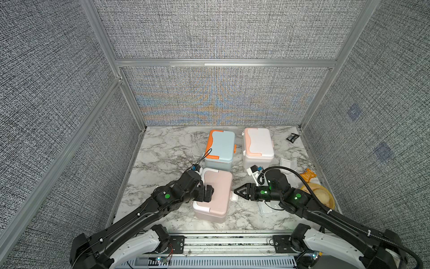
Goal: Open first aid kits and take out gauze
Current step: Open the lid of the first aid kit.
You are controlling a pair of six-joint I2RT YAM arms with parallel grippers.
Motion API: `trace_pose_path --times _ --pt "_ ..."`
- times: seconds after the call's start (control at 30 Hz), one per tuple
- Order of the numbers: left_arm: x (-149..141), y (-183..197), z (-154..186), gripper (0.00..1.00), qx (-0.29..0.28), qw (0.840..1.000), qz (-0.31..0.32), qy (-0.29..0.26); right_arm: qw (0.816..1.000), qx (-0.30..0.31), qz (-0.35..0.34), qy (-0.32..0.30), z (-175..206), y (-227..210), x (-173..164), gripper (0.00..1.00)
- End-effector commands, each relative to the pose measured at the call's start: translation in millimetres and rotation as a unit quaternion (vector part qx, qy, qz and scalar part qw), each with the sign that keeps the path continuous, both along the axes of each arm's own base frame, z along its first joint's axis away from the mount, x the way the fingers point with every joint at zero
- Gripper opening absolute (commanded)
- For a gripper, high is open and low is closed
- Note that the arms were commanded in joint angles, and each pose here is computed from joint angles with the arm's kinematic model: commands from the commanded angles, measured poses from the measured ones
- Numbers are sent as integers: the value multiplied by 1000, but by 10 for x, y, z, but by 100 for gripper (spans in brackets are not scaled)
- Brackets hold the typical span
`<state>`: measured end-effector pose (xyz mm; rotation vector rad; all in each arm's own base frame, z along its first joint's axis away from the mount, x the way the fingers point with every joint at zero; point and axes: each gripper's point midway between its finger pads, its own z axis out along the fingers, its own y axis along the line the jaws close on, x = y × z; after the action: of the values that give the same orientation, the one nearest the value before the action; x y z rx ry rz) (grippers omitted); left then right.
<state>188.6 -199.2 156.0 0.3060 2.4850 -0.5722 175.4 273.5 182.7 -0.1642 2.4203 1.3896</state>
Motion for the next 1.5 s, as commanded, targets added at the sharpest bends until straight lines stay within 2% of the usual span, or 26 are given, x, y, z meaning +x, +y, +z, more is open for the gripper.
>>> trace_pose_path --times 0.0,0.53,1.0,1.23,1.47 --pt "6 -21 71 100 -17 1000 2 -7 999 30 23 -8 124 168 5 59" --pt "-50 -19 -19 100 -26 1000 -1 3 999 27 32 14 -40 377 89 59" --pt "-92 -308 58 100 -130 991 -15 18 996 86 35 12 291 479 116 59" --pt "-20 -66 72 100 -112 993 26 1 996 87 23 1 399 415 125 59" --pt "24 23 154 100 -145 989 35 9 993 113 35 3 513 501 138 58"
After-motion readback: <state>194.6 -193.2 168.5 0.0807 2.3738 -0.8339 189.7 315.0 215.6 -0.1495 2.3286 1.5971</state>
